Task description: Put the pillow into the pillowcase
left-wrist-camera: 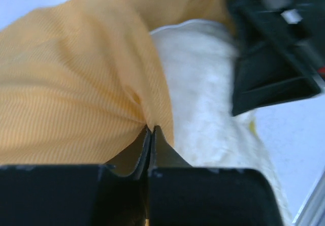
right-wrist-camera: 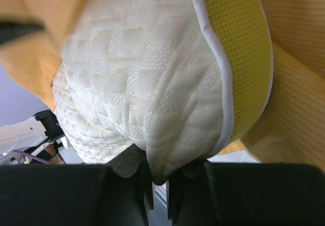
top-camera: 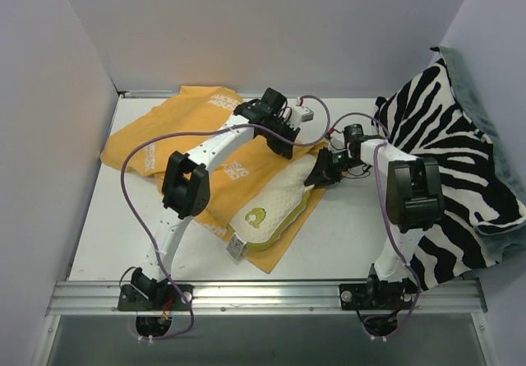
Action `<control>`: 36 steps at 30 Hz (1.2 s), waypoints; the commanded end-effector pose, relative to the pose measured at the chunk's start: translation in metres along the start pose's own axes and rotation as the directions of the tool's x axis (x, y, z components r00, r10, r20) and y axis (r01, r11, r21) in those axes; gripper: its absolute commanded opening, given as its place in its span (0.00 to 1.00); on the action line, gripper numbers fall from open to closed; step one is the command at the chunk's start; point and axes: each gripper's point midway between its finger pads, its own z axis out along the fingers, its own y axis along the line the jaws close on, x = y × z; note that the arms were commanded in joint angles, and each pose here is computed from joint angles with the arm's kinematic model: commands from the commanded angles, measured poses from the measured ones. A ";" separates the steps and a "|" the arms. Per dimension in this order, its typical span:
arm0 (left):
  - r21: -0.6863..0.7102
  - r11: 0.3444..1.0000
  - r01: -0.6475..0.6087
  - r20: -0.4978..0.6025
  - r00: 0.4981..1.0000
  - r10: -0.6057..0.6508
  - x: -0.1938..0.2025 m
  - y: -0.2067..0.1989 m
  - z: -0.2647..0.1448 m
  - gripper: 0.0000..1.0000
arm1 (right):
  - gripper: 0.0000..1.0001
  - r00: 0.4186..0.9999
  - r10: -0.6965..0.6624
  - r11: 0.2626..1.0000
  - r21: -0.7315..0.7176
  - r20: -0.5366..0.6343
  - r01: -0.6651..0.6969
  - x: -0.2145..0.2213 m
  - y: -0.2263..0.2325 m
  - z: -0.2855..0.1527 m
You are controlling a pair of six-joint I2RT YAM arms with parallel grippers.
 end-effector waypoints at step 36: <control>-0.278 0.960 0.008 -0.124 0.991 -0.045 0.171 -0.026 -0.142 0.81 | 0.79 0.995 0.078 0.995 -0.055 -0.064 -0.081 0.060 0.049 -0.011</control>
